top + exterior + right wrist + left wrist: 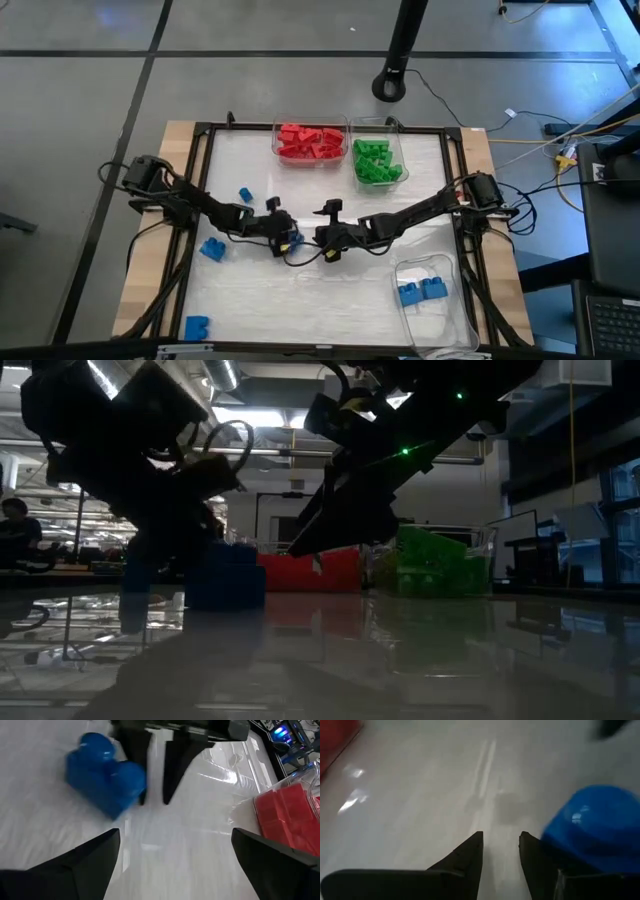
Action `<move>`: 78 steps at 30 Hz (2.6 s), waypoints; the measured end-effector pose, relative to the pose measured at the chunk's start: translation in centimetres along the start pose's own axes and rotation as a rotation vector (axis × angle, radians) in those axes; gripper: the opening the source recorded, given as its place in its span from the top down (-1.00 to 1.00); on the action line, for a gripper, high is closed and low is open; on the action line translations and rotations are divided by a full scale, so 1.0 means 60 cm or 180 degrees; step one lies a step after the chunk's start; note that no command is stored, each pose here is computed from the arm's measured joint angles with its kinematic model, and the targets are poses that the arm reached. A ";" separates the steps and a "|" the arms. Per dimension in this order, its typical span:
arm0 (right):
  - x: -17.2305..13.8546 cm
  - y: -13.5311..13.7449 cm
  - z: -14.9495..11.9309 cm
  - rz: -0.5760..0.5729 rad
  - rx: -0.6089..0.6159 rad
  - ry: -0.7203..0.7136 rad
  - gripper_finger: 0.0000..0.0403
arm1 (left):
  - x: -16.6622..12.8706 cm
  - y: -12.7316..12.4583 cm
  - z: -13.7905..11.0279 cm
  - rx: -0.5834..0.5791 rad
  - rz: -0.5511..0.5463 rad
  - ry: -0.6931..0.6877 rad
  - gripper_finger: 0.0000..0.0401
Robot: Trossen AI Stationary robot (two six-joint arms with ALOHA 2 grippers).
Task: Sort blocks
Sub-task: Put the blue game piece into the bottom transparent bin
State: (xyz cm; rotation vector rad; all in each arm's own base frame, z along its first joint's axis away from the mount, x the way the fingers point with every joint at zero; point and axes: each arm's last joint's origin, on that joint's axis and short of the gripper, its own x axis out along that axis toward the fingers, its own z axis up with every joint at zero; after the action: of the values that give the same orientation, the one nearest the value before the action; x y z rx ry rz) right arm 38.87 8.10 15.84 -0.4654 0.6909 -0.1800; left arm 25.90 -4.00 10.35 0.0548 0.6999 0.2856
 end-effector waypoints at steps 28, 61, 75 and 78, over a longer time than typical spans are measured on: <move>0.047 0.039 0.006 0.0641 0.0114 -0.0836 -0.89 | -0.114 -0.049 -0.042 -0.0123 -0.0532 0.0286 0.42; 0.094 0.071 -0.033 0.0756 -0.0125 -0.0834 0.33 | -0.117 -0.053 -0.049 -0.0086 -0.0553 0.0071 0.42; -0.017 0.055 0.020 0.0836 -0.0336 -0.0552 0.31 | -0.118 -0.054 -0.049 -0.0084 -0.0552 0.0075 0.42; -0.070 0.050 0.037 0.0821 -0.0340 -0.0483 0.31 | -0.118 -0.054 -0.049 -0.0088 -0.0552 0.0075 0.42</move>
State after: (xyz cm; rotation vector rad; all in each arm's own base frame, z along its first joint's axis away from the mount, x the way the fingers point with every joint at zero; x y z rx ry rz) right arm 37.14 12.83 18.29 -0.4820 0.6071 0.1348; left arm 19.65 -9.18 12.06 -0.0355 0.7191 0.1296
